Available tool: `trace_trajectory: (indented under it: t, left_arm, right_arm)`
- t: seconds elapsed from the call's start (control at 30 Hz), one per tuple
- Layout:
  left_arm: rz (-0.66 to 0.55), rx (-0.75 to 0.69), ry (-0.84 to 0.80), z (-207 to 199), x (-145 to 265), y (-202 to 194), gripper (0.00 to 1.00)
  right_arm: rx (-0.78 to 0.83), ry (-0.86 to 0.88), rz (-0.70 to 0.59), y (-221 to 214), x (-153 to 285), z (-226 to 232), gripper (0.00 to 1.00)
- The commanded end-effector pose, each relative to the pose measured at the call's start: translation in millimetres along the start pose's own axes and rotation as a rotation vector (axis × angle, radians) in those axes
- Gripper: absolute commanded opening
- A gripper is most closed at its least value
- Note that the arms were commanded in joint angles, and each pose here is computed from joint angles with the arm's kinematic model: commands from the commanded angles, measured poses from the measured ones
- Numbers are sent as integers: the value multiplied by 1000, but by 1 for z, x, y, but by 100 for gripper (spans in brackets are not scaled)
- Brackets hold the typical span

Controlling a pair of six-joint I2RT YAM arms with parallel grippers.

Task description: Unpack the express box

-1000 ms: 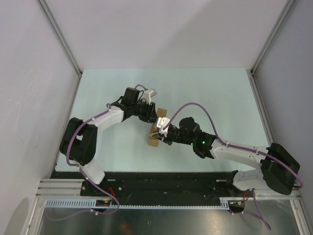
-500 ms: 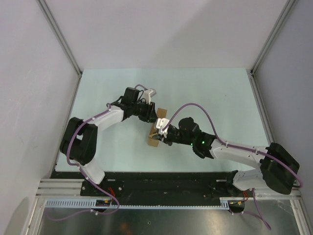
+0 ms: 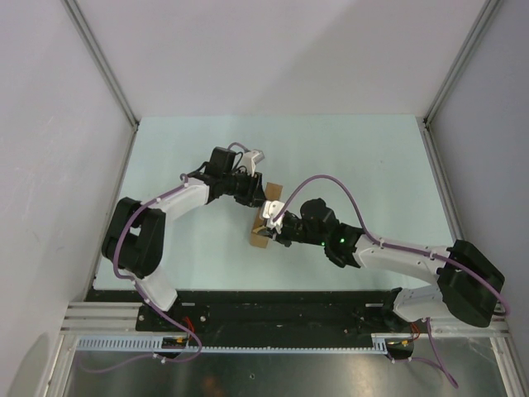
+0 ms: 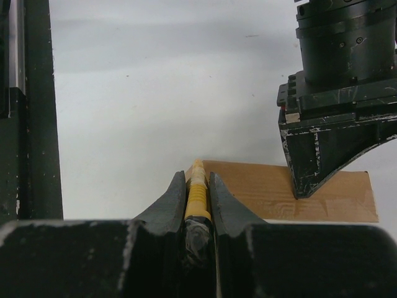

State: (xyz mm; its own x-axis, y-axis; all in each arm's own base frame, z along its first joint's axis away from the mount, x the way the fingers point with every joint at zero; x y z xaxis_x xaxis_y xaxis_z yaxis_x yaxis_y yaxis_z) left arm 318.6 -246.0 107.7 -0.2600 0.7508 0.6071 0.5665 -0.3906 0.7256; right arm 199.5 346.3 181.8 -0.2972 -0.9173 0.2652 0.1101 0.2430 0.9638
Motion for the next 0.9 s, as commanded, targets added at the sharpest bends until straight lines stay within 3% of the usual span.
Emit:
trace_trajectory:
  t: [0.0, 0.23, 0.6, 0.87]
  left_arm:
    - [171, 3, 23, 11, -8, -51, 39]
    - [181, -1, 47, 14, -7, -53, 34]
    - [238, -100, 108, 29, -3, -65, 18]
    - [266, -106, 90, 30, -6, -72, 13]
  right_arm:
    - [29, -17, -21, 6, -3, -3, 0]
    - [32, -26, 21, -5, -3, -6, 0]
    - [22, -39, 77, -10, 22, -30, 0]
    - [9, -25, 198, -35, 31, -35, 0]
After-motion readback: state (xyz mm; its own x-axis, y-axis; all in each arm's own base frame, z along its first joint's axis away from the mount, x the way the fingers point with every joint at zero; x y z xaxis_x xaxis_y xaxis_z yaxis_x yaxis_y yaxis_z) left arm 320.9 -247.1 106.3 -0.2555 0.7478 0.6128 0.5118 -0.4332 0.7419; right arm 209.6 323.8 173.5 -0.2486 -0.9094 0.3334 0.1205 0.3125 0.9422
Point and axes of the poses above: each gripper's point midway between its finger pads, its own x axis back along the fingers, its own z axis along the line the jaws close on, y = z × x, the point moved 2 cm from there along x, back along the fingers, and after that the axes turned 15 degrees about -x, right-handed, at the moved point
